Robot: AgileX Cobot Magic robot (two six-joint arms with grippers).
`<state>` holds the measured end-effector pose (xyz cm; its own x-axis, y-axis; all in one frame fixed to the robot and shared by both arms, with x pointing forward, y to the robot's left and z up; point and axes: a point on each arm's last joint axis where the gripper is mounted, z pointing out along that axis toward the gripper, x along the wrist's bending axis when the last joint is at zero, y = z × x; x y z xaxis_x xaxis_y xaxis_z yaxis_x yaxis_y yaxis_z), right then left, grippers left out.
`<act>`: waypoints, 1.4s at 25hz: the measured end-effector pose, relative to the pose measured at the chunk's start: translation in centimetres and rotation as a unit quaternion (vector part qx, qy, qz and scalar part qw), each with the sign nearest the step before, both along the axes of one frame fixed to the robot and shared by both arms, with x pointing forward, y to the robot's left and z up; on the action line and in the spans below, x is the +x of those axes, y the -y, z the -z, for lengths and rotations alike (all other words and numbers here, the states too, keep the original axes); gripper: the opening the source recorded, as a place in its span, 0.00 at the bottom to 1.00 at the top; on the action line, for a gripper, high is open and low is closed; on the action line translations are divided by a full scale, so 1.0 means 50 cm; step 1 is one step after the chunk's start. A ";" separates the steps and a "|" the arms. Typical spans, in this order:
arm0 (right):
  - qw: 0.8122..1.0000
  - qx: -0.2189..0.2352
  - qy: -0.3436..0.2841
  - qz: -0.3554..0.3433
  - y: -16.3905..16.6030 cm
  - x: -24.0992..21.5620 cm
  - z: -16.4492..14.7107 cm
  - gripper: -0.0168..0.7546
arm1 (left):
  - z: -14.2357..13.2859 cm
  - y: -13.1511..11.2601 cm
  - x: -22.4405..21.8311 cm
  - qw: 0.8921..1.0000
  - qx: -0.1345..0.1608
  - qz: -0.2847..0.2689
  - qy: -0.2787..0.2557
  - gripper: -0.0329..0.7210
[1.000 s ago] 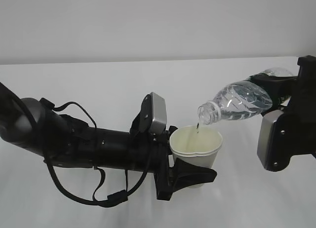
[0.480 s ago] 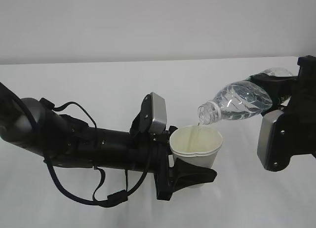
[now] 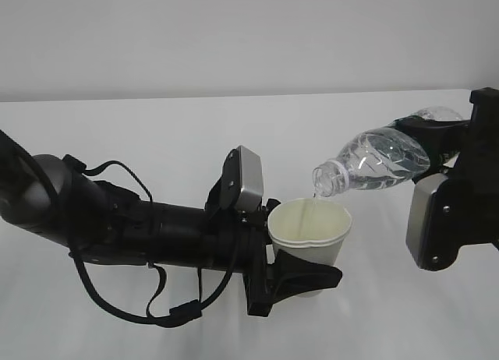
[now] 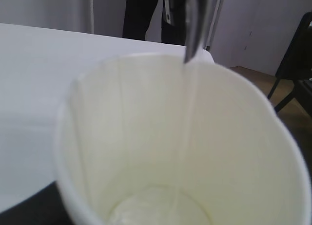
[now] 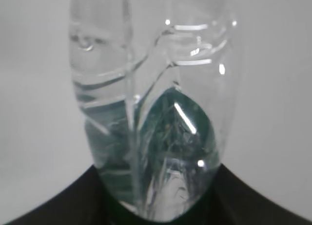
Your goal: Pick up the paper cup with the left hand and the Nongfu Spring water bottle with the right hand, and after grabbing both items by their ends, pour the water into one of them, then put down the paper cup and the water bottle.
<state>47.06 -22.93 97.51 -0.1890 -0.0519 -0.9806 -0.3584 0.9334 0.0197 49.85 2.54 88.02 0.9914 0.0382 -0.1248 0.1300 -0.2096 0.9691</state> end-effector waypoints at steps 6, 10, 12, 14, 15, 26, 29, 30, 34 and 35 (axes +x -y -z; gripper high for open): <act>1.000 0.000 0.000 0.000 0.000 0.000 0.000 0.44 | 0.000 0.000 0.000 1.000 0.000 0.000 0.000 0.67; 1.000 0.000 0.000 0.000 0.000 0.000 0.000 0.44 | 0.000 0.000 0.000 1.000 0.000 0.000 0.000 0.67; 1.000 0.000 0.000 0.000 0.000 0.000 0.000 0.44 | 0.000 0.000 0.000 1.000 0.000 0.000 0.000 0.67; 1.000 0.000 0.000 0.000 0.000 0.000 0.000 0.44 | 0.000 0.000 0.000 1.000 0.000 0.000 0.000 0.67; 1.000 -0.001 0.000 0.000 0.000 0.000 0.000 0.44 | 0.000 0.000 0.000 1.000 0.000 0.000 0.000 0.67; 1.000 -0.001 0.001 0.000 0.000 0.000 0.000 0.44 | 0.000 0.000 0.000 1.000 0.000 0.000 0.000 0.67; 1.000 -0.001 0.001 0.000 0.000 0.000 0.000 0.44 | 0.000 0.000 0.000 1.000 0.000 0.000 0.000 0.67; 1.000 -0.001 0.001 0.000 0.000 0.000 0.000 0.44 | 0.000 0.000 0.000 1.000 0.000 0.000 0.000 0.67; 1.000 -0.002 0.002 -0.001 0.000 0.000 0.000 0.44 | 0.000 0.000 0.000 1.000 0.000 0.000 0.000 0.67; 1.000 -0.002 0.002 -0.001 0.000 0.000 0.000 0.44 | 0.000 0.000 0.000 1.000 0.000 0.000 0.000 0.67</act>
<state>47.06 -22.93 97.53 -0.1854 -0.0563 -0.9810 -0.3596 0.9330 0.0144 49.85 2.54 88.02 0.9914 0.0382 -0.1248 0.1300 -0.2096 0.9691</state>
